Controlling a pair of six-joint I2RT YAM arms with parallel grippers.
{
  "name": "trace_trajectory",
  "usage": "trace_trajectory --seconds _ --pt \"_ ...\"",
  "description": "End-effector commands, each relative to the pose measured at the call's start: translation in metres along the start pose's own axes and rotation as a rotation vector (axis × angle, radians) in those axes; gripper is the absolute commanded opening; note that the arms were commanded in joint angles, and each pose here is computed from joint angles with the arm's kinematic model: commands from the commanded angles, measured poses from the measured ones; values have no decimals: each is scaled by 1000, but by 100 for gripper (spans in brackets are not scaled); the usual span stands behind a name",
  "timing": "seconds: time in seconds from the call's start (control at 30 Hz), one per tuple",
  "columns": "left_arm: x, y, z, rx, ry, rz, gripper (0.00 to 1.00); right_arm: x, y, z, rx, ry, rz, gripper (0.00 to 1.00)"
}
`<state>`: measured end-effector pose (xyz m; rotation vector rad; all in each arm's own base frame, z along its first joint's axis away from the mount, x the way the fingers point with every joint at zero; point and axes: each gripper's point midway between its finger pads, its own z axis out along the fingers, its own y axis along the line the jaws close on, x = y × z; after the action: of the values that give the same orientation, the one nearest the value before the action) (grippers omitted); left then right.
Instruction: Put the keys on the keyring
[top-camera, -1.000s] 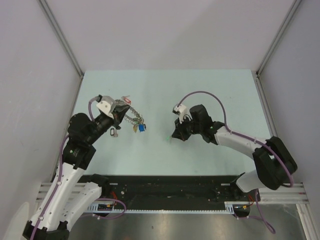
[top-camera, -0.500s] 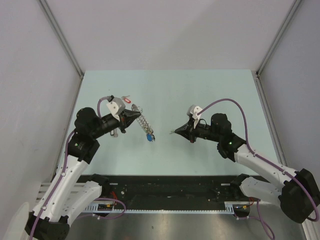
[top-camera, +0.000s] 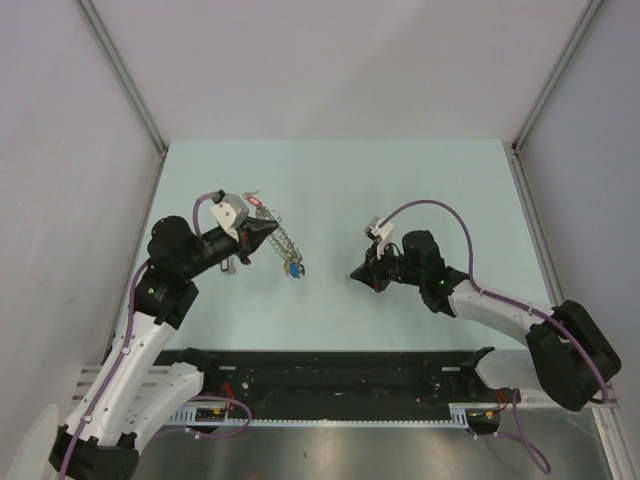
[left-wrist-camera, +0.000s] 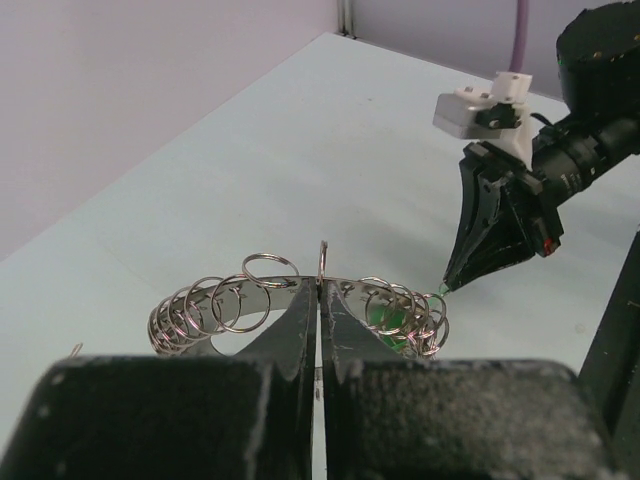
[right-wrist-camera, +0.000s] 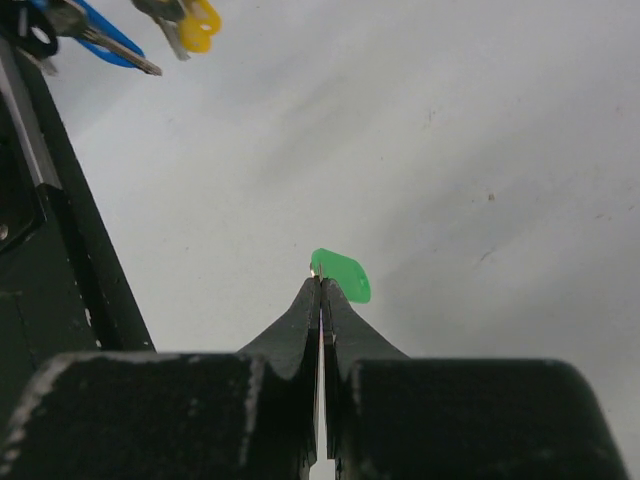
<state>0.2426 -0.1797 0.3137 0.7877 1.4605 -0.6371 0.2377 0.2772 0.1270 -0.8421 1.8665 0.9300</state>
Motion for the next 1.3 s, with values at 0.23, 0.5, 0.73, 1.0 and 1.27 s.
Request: trace_trajectory --seconds 0.23,0.5,0.73,1.0,1.27 --pt "-31 8 -9 -59 -83 78 0 44 -66 15 369 55 365 0" --pt "-29 7 -8 -49 -75 76 0 91 -73 -12 528 157 550 0" --pt "-31 6 -8 -45 -78 77 0 97 -59 -33 532 200 566 28" --pt "-31 6 -8 -45 -80 78 0 80 -62 -54 501 298 553 39" --pt "-31 6 -9 -47 -77 81 0 59 -65 -36 385 432 459 37"
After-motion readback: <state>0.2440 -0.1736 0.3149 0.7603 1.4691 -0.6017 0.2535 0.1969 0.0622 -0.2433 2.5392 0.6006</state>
